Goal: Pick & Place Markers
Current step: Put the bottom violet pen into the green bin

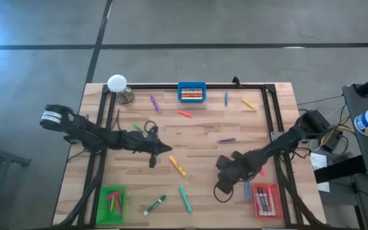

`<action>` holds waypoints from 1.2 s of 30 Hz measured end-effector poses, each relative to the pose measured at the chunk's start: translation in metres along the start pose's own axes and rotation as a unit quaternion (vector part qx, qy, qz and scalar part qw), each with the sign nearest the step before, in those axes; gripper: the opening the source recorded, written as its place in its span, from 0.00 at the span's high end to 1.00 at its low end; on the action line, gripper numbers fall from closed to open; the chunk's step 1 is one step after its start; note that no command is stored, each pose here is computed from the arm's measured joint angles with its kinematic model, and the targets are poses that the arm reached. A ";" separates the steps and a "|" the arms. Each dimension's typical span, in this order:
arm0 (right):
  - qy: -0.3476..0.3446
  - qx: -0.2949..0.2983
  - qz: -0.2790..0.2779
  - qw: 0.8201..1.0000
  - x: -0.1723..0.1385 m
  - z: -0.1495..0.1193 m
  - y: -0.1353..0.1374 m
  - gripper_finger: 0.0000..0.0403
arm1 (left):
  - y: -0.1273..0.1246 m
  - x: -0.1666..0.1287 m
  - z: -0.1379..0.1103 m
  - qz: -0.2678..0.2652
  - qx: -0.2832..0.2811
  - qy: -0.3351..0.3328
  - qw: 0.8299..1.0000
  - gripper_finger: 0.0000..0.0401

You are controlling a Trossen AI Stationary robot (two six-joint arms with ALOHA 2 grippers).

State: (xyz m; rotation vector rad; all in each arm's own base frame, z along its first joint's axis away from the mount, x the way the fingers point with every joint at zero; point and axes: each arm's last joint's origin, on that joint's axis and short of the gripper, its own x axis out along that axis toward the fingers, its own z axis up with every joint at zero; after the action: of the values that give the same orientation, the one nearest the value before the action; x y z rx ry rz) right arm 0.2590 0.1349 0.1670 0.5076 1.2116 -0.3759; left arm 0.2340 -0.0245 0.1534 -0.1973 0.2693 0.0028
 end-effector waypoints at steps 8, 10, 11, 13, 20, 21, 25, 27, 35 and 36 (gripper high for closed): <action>-0.134 -0.124 0.084 0.980 0.008 0.045 -0.009 0.91 | -0.018 0.046 0.007 -0.013 0.052 0.027 0.998 0.85; -0.173 -0.147 0.102 0.969 0.010 0.053 -0.012 0.91 | -0.022 0.054 0.006 -0.021 0.057 0.008 0.998 0.81; -0.196 -0.155 0.114 0.962 0.010 0.057 -0.013 0.91 | -0.024 0.056 0.006 -0.026 0.059 -0.006 0.998 0.79; -0.247 -0.172 0.139 0.944 0.008 0.062 -0.015 0.91 | -0.025 0.058 0.006 -0.040 0.061 -0.042 0.996 0.77; -0.432 -0.226 0.209 0.848 -0.009 0.076 -0.006 0.92 | -0.028 0.051 0.006 -0.092 0.052 -0.129 0.986 0.77; -0.449 -0.229 0.210 0.838 -0.012 0.077 -0.005 0.92 | -0.029 0.052 0.008 -0.095 0.052 -0.133 0.985 0.77; -0.511 -0.230 0.201 0.804 -0.021 0.082 -0.003 0.92 | -0.034 0.055 0.010 -0.104 0.055 -0.136 0.984 0.77; -0.526 -0.232 0.202 0.793 -0.024 0.084 -0.002 0.92 | -0.037 0.056 0.013 -0.108 0.057 -0.142 0.982 0.77; -0.544 -0.234 0.203 0.780 -0.028 0.085 -0.001 0.92 | -0.042 0.063 0.029 -0.110 0.056 -0.172 0.977 0.77; -0.546 -0.234 0.203 0.778 -0.029 0.086 -0.001 0.92 | -0.043 0.064 0.031 -0.110 0.058 -0.176 0.976 0.77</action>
State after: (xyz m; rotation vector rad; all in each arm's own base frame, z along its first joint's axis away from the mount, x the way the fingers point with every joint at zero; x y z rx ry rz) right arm 0.3166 0.0863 0.2167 0.0393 0.0112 0.0507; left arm 0.3054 -0.0618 0.1737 -0.1058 -0.1073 -0.1951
